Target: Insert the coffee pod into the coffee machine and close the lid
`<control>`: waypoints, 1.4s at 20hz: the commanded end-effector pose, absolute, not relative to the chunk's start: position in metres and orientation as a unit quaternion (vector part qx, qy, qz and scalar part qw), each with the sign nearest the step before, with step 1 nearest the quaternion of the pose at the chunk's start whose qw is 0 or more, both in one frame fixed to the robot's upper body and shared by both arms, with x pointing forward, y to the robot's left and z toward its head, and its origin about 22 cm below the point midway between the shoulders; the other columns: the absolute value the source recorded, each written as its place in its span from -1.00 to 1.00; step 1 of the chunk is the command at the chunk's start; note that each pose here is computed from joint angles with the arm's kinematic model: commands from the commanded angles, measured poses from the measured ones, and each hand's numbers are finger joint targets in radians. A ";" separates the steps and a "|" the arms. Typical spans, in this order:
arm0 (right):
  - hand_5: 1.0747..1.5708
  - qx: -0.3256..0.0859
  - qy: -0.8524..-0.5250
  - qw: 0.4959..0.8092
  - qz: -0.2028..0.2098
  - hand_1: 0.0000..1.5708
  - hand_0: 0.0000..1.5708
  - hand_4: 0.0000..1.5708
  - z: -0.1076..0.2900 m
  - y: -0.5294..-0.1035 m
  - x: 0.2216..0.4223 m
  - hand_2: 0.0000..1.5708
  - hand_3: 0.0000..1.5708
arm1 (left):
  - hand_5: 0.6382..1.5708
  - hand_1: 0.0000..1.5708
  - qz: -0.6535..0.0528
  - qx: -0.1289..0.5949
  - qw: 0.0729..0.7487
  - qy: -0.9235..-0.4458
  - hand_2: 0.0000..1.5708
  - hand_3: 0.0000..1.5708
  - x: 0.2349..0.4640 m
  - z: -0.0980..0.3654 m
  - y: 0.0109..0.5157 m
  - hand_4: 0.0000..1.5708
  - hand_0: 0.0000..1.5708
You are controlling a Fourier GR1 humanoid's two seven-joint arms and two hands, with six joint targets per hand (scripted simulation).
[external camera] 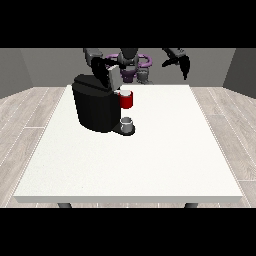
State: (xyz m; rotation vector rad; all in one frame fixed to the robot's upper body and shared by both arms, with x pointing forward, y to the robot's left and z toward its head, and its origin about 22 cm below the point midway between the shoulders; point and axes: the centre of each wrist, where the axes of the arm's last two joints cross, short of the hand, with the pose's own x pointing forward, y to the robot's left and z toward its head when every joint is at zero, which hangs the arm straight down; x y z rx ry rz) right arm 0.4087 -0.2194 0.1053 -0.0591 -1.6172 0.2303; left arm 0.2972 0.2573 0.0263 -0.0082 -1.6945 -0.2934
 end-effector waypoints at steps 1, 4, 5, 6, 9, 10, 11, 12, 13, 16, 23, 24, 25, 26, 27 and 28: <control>1.00 -0.017 -0.739 0.657 0.152 -1.00 -1.00 -0.95 0.127 -0.179 0.412 -1.00 -1.00 | 1.00 -1.00 -0.126 0.002 0.657 -0.744 -1.00 -1.00 0.307 0.036 0.264 -0.52 -1.00; 1.00 -0.033 -0.762 0.631 0.142 -1.00 -1.00 -1.00 0.158 -0.191 0.424 -1.00 -1.00 | 1.00 -1.00 -0.138 -0.013 0.625 -0.768 -1.00 -1.00 0.310 0.044 0.246 -0.54 -1.00; 1.00 -0.023 -0.742 0.653 0.147 -1.00 -1.00 -1.00 0.133 -0.193 0.417 -1.00 -1.00 | 1.00 -1.00 -0.131 -0.013 0.657 -0.742 -1.00 -1.00 0.298 0.031 0.240 -0.58 -1.00; 1.00 -0.024 -0.752 0.640 0.155 -1.00 -1.00 -1.00 0.129 -0.171 0.413 -1.00 -1.00 | 1.00 -1.00 -0.141 -0.001 0.649 -0.747 -1.00 -1.00 0.299 0.027 0.257 -0.59 -1.00; 1.00 -0.030 -0.772 0.617 0.151 -1.00 -1.00 -1.00 0.161 -0.158 0.421 -1.00 -1.00 | 1.00 -1.00 -0.147 -0.017 0.634 -0.759 -1.00 -1.00 0.309 0.041 0.259 -0.58 -1.00; 1.00 -0.033 -0.757 0.629 0.174 -1.00 -1.00 -1.00 0.158 -0.156 0.420 -1.00 -1.00 | 1.00 -1.00 -0.143 -0.022 0.646 -0.749 -1.00 -1.00 0.305 0.033 0.247 -0.57 -1.00; 1.00 -0.055 -0.769 0.611 0.181 -1.00 -1.00 -1.00 0.173 -0.155 0.423 -1.00 -1.00 | 1.00 -1.00 -0.147 -0.020 0.625 -0.766 -1.00 -1.00 0.313 0.046 0.245 -0.59 -1.00; 1.00 -0.048 -0.771 0.606 0.190 -1.00 -1.00 -0.87 0.161 -0.155 0.419 -1.00 -1.00 | 1.00 -1.00 -0.151 -0.018 0.631 -0.761 -1.00 -1.00 0.304 0.034 0.259 -0.58 -1.00; 1.00 -0.049 -0.768 0.610 0.191 -1.00 -1.00 -0.89 0.157 -0.137 0.417 -1.00 -1.00 | 1.00 -1.00 -0.149 -0.025 0.642 -0.752 -1.00 -1.00 0.306 0.034 0.251 -0.54 -1.00; 1.00 -0.075 -0.779 0.593 0.189 -1.00 -1.00 -0.72 0.191 -0.124 0.425 -1.00 -1.00 | 1.00 -1.00 -0.157 -0.041 0.623 -0.765 -1.00 -1.00 0.307 0.041 0.232 -0.52 -1.00; 1.00 -0.058 -0.788 0.580 0.198 -1.00 -1.00 -0.84 0.205 -0.108 0.430 -1.00 -1.00 | 1.00 -1.00 -0.154 -0.017 0.623 -0.767 -1.00 -1.00 0.310 0.048 0.258 -0.45 -1.00; 1.00 -0.065 -0.786 0.575 0.218 -1.00 -1.00 -0.87 0.217 -0.101 0.430 -1.00 -1.00 | 1.00 -1.00 -0.145 -0.029 0.612 -0.777 -1.00 -1.00 0.309 0.039 0.260 -0.46 -1.00; 1.00 -0.084 -0.793 0.565 0.210 -1.00 -1.00 -0.81 0.230 -0.098 0.432 -1.00 -1.00 | 1.00 -1.00 -0.157 -0.039 0.603 -0.781 -1.00 -1.00 0.314 0.049 0.249 -0.47 -1.00; 1.00 -0.092 -0.797 0.555 0.223 -1.00 -1.00 -0.89 0.241 -0.117 0.438 -1.00 -1.00 | 1.00 -1.00 -0.157 -0.036 0.599 -0.784 -1.00 -1.00 0.318 0.062 0.254 -0.45 -1.00; 1.00 -0.092 -0.792 0.560 0.225 -1.00 -1.00 -1.00 0.234 -0.114 0.437 -1.00 -1.00 | 1.00 -1.00 -0.151 -0.048 0.606 -0.780 -1.00 -1.00 0.310 0.047 0.257 -0.43 -1.00; 1.00 -0.085 -0.796 0.555 0.226 -1.00 -1.00 -0.93 0.240 -0.111 0.437 -1.00 -1.00 | 1.00 -1.00 -0.145 -0.025 0.611 -0.778 -1.00 -1.00 0.311 0.043 0.256 -0.49 -1.00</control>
